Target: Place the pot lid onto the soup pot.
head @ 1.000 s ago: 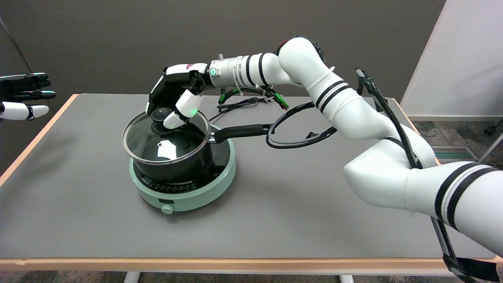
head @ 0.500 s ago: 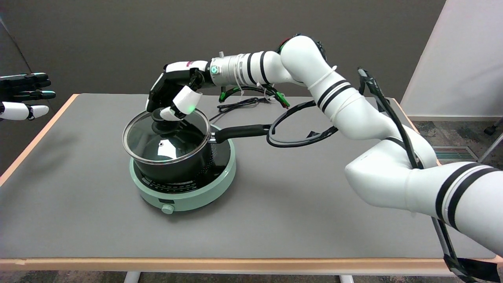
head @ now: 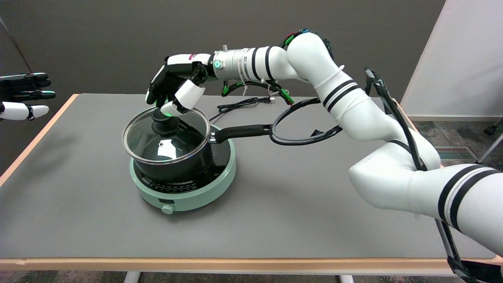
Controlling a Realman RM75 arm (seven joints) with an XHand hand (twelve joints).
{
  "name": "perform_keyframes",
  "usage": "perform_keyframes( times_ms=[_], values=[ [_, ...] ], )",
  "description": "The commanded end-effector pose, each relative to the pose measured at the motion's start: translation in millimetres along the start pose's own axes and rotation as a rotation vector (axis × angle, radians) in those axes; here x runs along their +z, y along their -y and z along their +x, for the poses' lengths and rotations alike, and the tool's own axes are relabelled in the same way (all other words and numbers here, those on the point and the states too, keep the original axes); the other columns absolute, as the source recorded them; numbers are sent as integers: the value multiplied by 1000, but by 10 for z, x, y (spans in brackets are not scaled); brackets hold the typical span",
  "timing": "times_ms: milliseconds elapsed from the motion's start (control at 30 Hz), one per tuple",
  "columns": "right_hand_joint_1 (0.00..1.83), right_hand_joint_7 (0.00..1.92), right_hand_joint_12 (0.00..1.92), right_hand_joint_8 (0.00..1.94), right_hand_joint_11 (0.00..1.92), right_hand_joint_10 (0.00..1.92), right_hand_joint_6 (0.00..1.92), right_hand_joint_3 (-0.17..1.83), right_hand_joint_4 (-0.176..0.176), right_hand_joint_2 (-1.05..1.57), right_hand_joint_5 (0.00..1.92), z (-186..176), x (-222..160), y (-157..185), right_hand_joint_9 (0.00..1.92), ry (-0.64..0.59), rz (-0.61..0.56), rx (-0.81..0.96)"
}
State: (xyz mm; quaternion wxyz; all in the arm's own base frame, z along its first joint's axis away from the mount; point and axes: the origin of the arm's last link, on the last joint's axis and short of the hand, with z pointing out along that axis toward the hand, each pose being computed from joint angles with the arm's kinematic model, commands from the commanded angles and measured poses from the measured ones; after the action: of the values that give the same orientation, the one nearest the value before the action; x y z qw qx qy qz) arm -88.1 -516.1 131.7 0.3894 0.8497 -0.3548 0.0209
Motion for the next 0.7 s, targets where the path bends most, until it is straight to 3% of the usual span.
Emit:
perform_keyframes(
  times_ms=[33, 233, 400, 700],
  values=[
    [1075, 777, 1742, 557, 81, 1290, 400, 850, -69, 639, 697, 219, -370, 16, 596, -189, 1, -49],
    [1066, 876, 1780, 508, 150, 1170, 478, 905, -52, 590, 684, 292, -591, -3, 737, -297, -13, -81],
    [1059, 906, 1777, 475, 197, 1191, 447, 878, -44, 595, 704, 355, -837, 13, 765, -373, -45, -138],
    [1059, 911, 1805, 469, 238, 1183, 445, 879, -43, 593, 703, 410, -1621, -115, 776, -698, -152, -233]
  ],
)
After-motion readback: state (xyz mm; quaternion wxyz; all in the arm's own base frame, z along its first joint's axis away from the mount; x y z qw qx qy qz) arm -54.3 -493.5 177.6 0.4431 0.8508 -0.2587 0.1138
